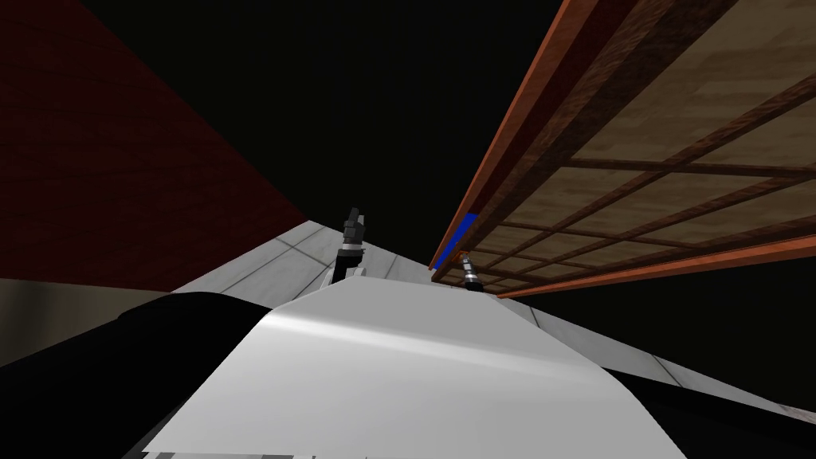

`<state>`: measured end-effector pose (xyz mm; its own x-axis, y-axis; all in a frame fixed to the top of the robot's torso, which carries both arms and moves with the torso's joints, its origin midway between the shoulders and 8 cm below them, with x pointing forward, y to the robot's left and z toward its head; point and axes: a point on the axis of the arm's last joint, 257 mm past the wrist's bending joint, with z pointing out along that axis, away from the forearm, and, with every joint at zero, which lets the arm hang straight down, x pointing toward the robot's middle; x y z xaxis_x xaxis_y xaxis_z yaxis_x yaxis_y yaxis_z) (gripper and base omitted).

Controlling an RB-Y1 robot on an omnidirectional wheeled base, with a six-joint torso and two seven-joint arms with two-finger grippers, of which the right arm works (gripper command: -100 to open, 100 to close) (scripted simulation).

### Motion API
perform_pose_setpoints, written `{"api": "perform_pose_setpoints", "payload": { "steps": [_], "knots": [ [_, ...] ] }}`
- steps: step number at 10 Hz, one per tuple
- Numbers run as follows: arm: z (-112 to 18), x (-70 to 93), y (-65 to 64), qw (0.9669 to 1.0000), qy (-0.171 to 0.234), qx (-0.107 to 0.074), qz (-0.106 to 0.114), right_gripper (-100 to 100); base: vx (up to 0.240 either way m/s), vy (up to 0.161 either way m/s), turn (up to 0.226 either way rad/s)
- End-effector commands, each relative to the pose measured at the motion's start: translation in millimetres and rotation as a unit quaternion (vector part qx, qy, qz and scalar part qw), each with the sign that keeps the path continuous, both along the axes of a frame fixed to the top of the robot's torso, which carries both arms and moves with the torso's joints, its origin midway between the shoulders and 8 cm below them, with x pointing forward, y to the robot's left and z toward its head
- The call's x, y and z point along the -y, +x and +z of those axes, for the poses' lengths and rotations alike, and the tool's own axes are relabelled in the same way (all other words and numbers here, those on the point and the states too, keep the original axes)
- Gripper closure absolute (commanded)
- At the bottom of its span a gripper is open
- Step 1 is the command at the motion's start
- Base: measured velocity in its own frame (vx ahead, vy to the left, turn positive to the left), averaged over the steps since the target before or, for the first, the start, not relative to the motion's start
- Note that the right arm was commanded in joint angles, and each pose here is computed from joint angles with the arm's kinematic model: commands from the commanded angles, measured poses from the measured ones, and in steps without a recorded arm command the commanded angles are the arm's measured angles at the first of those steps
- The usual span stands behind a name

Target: Pull the door open

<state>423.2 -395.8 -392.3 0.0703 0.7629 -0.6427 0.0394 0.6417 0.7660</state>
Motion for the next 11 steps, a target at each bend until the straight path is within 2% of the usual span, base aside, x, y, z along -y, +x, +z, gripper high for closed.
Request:
{"api": "perform_pose_setpoints", "payload": {
  "steps": [1,6,10,11],
  "knots": [
    [-6.4,-6.6,-2.0,0.9995,0.030,-0.003,0.002,100,-0.037,-0.017,0.040],
    [-6.2,-5.5,-2.2,0.9968,0.080,0.002,0.000,100,-0.026,-0.015,0.033],
    [-6.0,-3.8,-2.5,0.9899,0.142,0.008,-0.005,100,-0.036,-0.016,0.043],
    [-6.0,-3.8,-2.5,0.9891,0.147,0.008,-0.005,100,-0.028,-0.012,0.021]
  ]
}}
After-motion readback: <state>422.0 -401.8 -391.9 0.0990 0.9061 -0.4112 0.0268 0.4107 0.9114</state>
